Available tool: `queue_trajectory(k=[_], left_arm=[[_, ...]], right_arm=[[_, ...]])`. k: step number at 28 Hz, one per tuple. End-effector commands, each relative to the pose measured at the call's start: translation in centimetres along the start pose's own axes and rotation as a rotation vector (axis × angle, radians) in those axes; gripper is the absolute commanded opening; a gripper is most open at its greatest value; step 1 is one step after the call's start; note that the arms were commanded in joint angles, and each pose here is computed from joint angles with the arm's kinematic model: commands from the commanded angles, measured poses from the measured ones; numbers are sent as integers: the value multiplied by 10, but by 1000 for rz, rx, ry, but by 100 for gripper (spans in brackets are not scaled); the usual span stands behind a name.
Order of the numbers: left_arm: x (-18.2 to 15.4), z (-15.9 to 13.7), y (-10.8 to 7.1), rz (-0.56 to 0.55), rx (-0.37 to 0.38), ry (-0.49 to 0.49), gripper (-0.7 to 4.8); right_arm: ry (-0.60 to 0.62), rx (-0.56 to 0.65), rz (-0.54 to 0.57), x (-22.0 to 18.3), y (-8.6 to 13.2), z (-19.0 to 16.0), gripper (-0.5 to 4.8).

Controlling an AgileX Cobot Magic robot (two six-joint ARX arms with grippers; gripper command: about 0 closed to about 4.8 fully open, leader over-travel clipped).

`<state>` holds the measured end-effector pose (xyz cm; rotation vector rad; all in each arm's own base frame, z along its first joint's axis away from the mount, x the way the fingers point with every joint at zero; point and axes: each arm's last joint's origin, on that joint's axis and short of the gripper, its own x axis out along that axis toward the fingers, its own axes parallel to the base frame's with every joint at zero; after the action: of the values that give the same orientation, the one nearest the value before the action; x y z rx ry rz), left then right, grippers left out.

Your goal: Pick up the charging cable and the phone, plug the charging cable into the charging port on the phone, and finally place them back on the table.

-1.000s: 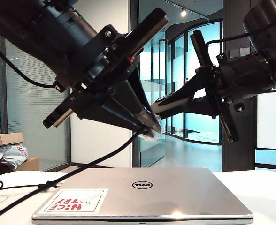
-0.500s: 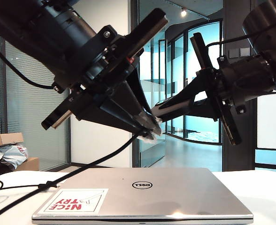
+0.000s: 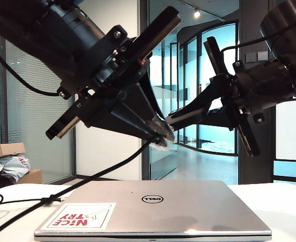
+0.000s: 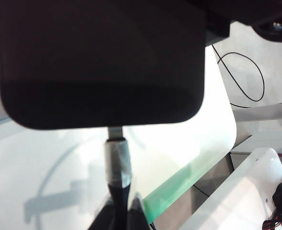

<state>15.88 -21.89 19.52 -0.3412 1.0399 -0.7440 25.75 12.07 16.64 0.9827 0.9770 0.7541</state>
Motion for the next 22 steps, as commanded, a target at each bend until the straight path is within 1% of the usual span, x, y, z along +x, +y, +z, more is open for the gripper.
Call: queue_trajectory(k=[1,13,19,22], left_arm=[[-1,2,-2,-10,1,-27,-7],[-1,2,-2,-9,2,-25,-7],[-1,2,-2,-9,2,-25,-7],[-1,2,-2,-9,5,-25,-7]], right_arm=[[-20,-38,34,-1,8,3,-6],[-40,-41,29,-1,8,3,-6],[-61,-51,67,-2,13,6,-6],[-49,-52,75,-2,13,6,-6]])
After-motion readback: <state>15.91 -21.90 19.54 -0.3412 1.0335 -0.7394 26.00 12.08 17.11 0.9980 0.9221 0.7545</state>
